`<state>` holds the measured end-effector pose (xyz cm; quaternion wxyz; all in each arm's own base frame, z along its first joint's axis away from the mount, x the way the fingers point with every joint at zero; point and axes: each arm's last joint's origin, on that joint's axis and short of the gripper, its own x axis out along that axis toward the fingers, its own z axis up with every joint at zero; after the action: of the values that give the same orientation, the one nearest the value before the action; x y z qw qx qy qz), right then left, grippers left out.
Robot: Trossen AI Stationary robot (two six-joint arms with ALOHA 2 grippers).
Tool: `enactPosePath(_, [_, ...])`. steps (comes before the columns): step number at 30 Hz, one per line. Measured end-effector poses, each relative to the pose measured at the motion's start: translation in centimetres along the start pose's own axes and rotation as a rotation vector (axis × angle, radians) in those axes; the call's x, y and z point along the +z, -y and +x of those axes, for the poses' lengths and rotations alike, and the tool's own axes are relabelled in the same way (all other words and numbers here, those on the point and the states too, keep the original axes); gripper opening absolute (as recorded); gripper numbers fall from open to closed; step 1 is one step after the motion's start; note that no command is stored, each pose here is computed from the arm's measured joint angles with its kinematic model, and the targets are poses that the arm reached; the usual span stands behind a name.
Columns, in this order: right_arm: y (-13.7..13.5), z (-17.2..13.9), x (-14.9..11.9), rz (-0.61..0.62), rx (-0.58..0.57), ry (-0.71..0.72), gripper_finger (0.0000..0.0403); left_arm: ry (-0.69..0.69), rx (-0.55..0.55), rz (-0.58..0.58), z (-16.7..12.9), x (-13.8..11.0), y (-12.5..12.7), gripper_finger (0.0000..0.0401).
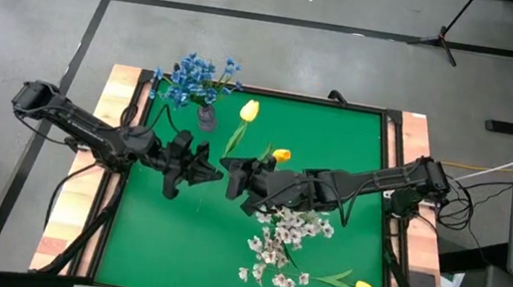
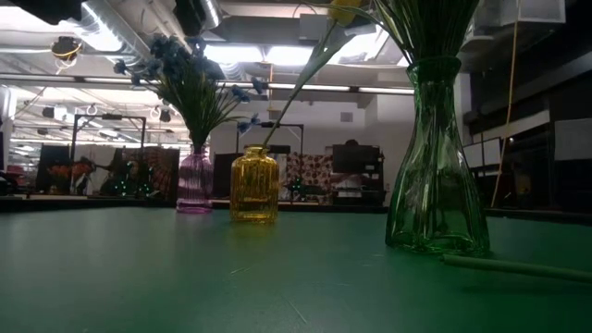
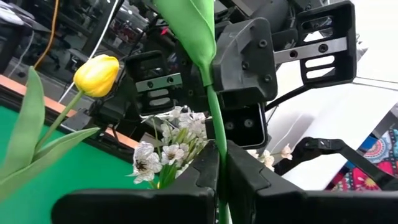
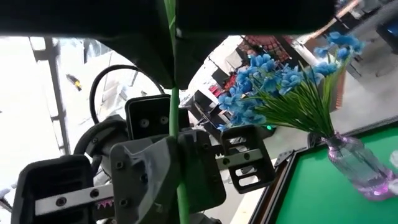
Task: Sort flowers into vase by color
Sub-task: Put the top yellow flower into the yellow vase
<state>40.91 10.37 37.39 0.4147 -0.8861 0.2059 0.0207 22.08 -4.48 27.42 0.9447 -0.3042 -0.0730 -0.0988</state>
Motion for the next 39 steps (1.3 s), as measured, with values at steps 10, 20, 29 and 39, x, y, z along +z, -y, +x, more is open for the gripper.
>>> enactPosePath(10, [0.1,0.0,-0.1,0.083,-0.005,-0.007,0.0094,0.032,0.039,0.039,0.0,0.1,-0.1,0.0003])
enactPosePath(20, [0.7,-0.7,-0.1,0.117,0.030,-0.154,0.0197,0.121,0.161,0.153,-0.1,0.7,-0.6,0.0003])
enactPosePath(29, [4.5,-8.4,-1.2,0.197,-0.062,-0.238,0.0209,0.216,0.427,0.422,-0.3,0.9,-0.6,0.0003])
enactPosePath(39, [7.4,-18.2,-3.0,0.440,-0.220,-0.212,0.0209,0.244,0.552,0.576,0.5,-1.1,-1.8,0.0002])
